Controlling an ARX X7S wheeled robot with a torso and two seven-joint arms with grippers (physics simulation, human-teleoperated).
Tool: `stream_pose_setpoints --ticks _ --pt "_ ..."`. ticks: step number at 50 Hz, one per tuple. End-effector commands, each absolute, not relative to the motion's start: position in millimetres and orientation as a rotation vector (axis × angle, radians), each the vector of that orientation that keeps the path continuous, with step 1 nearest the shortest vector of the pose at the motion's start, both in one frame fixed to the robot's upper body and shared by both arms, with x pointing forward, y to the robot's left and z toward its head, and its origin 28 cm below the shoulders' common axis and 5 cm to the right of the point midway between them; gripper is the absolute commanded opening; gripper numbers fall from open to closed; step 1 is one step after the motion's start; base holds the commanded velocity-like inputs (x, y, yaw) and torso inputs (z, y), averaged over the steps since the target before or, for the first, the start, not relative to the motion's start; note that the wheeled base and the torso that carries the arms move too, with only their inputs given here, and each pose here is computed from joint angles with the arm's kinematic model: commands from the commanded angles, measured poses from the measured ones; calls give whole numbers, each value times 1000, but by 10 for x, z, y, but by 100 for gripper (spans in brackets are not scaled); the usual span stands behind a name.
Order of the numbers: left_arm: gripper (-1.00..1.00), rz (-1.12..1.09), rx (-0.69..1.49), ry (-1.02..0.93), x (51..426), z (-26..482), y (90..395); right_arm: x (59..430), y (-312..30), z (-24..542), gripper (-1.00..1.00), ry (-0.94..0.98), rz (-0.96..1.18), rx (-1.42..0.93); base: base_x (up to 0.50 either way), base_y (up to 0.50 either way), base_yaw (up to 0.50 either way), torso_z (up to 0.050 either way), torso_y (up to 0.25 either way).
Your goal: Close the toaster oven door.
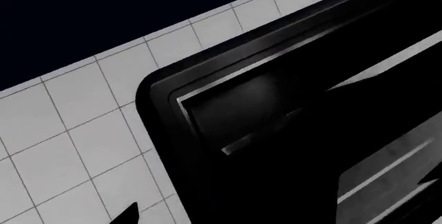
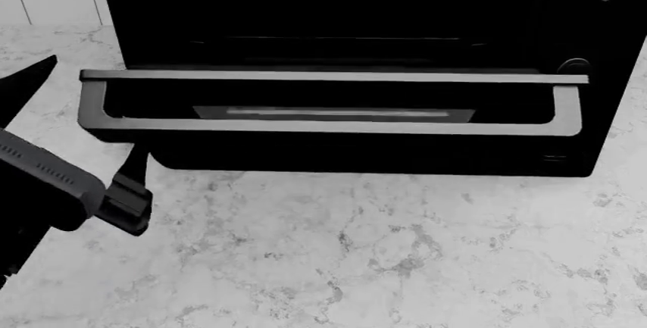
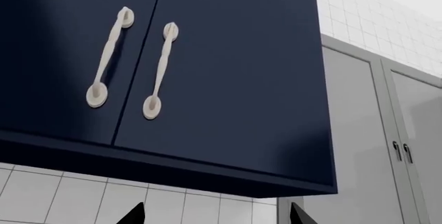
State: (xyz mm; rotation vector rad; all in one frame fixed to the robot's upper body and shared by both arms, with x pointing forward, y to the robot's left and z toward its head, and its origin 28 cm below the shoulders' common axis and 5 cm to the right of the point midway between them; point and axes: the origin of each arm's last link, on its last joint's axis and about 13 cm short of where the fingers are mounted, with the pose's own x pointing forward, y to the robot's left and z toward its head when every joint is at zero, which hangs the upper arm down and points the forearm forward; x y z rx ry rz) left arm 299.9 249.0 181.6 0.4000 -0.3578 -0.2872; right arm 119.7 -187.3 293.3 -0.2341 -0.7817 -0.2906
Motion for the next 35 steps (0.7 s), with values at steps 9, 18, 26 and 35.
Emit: stream_pose_setpoints --ticks 9,18,26,35 --pt "100 -276 93 -451 2875 2375 2098 1185 -1886 2926 100 -783 -295 -229 -2 0 0 2 4" --pt "100 -222 15 -395 3016 2392 2082 1174 -1898 2928 100 -786 -299 -226 -1 0 -1 1 5" --pt "100 -202 30 -390 3133 2444 2059 1185 -1884 2953 100 -790 -294 -225 0 0 -1 1 4" --pt "100 -183 44 -378 3297 2479 2005 1194 -1893 2945 100 -790 -297 -221 -1 0 -1 1 5"
